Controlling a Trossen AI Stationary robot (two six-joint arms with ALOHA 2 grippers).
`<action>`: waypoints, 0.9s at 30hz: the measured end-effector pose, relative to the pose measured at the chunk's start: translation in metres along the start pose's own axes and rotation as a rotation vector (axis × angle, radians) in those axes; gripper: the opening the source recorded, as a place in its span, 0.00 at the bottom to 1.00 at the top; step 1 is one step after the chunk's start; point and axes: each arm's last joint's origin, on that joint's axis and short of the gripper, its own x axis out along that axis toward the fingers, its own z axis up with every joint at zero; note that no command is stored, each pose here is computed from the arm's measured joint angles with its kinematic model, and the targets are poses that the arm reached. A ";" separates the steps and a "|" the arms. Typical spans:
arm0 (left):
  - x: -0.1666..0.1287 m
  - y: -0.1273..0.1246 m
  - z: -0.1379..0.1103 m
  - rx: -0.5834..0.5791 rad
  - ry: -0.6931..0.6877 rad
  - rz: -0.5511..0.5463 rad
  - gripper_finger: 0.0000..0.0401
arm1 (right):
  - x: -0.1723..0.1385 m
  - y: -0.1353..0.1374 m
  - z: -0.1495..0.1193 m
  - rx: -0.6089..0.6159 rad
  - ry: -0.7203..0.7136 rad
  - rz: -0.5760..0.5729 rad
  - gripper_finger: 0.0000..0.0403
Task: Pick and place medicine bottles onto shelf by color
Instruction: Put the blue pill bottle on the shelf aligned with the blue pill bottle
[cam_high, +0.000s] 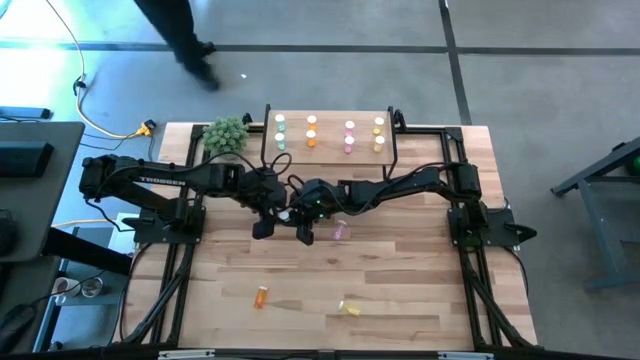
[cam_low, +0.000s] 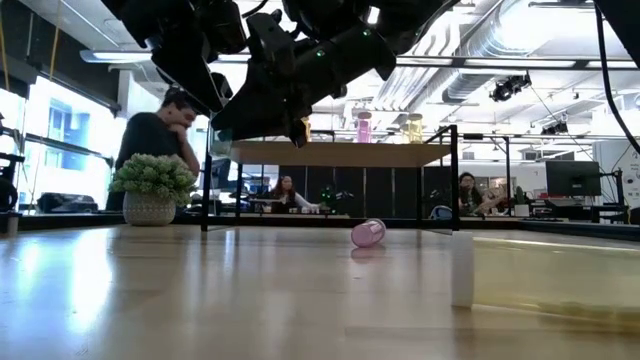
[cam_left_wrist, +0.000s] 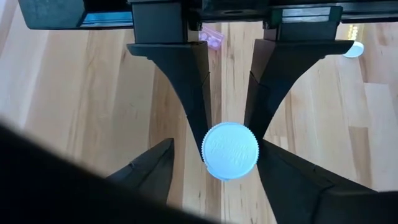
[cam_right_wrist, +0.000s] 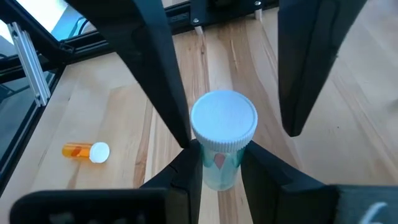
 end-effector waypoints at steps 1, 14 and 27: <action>0.000 0.000 0.000 0.000 0.000 0.000 0.51 | 0.000 0.000 0.000 0.000 0.000 0.000 0.19; 0.000 0.000 0.000 0.000 0.000 0.000 0.36 | 0.000 -0.001 0.000 0.002 -0.002 -0.002 0.19; 0.000 0.000 0.000 0.000 0.001 0.000 0.28 | 0.000 -0.001 0.000 0.003 -0.002 -0.003 0.19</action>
